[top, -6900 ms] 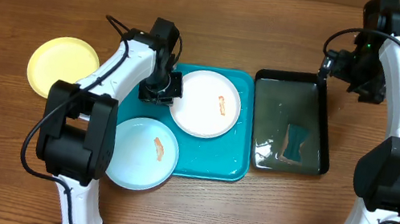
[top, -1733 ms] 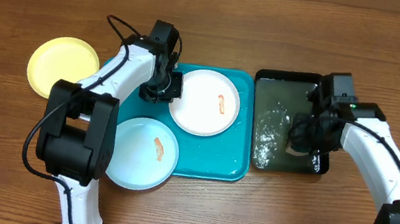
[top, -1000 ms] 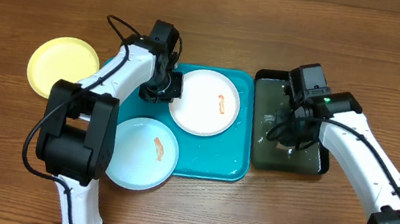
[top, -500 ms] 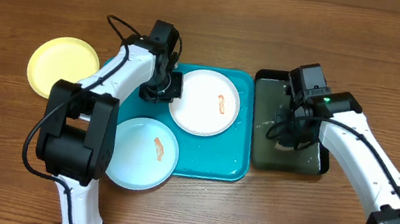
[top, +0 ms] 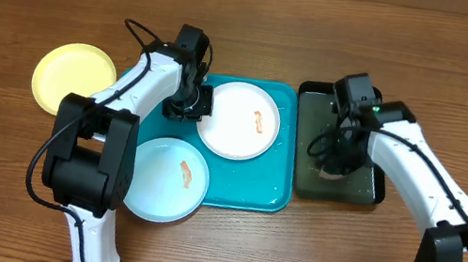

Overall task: Clean dirty plates on tray and stack at the side
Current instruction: 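Scrub the white plate surface with the sponge in right gripper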

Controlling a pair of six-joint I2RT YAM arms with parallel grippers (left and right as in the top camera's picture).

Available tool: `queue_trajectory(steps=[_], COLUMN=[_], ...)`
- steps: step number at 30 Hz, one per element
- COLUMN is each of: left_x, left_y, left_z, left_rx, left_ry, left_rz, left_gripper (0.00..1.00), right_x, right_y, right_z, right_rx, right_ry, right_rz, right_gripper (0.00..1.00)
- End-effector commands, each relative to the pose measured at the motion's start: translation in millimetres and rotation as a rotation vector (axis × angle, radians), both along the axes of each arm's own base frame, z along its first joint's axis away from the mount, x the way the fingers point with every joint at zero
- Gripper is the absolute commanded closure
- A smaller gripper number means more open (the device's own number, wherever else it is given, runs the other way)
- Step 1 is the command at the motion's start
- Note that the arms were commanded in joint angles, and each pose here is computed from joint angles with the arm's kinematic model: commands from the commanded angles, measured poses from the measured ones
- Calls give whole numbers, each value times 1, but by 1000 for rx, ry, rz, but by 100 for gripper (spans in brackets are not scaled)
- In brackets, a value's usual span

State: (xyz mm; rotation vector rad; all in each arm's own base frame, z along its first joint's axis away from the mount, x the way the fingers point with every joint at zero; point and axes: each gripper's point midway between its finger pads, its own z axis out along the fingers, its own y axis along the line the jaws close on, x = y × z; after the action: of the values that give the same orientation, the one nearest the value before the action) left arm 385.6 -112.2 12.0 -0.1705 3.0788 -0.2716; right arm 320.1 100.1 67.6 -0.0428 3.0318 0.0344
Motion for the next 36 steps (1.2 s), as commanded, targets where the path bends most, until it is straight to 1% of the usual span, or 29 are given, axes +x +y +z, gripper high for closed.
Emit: queue_trajectory(steps=[1,4,8,11,15,18,20,21,24,30,36], left_x=[-4,-3,-2,-2,-2,-2,-2,-2,-2,-2,-2], left_y=[0,0,0,0,-1,-1,-1,-1,-1,-1,-1], left_z=[0,0,0,0,0,0,0,0,0,0,0], left_rx=[10,10,9,9,8,8,8,8,8,8,6], left_ry=[8,7,3,3,2,1,2,2,1,1,1], left_rz=[12,12,12,12,12,12,12,12,12,12,12], left_gripper=[96,96,96,96,96,96,96,96,96,96,96], right_x=[32,46,59,62,61,61,66,70,75,79,81], right_y=[10,24,70,103,132,148,149,149,151,146,146], right_z=[44,77,113,126,125,109,88,71,45,11,-2], right_rx=[37,107,315,431,451,417,327,255,174,73,62], right_ry=[-112,-165,-233,-269,-299,-291,-289,-289,-281,-251,-239], right_rz=[-9,4,78,149,216,243,220,219,223,218,205], right_gripper=[96,96,96,96,96,96,96,96,96,96,96])
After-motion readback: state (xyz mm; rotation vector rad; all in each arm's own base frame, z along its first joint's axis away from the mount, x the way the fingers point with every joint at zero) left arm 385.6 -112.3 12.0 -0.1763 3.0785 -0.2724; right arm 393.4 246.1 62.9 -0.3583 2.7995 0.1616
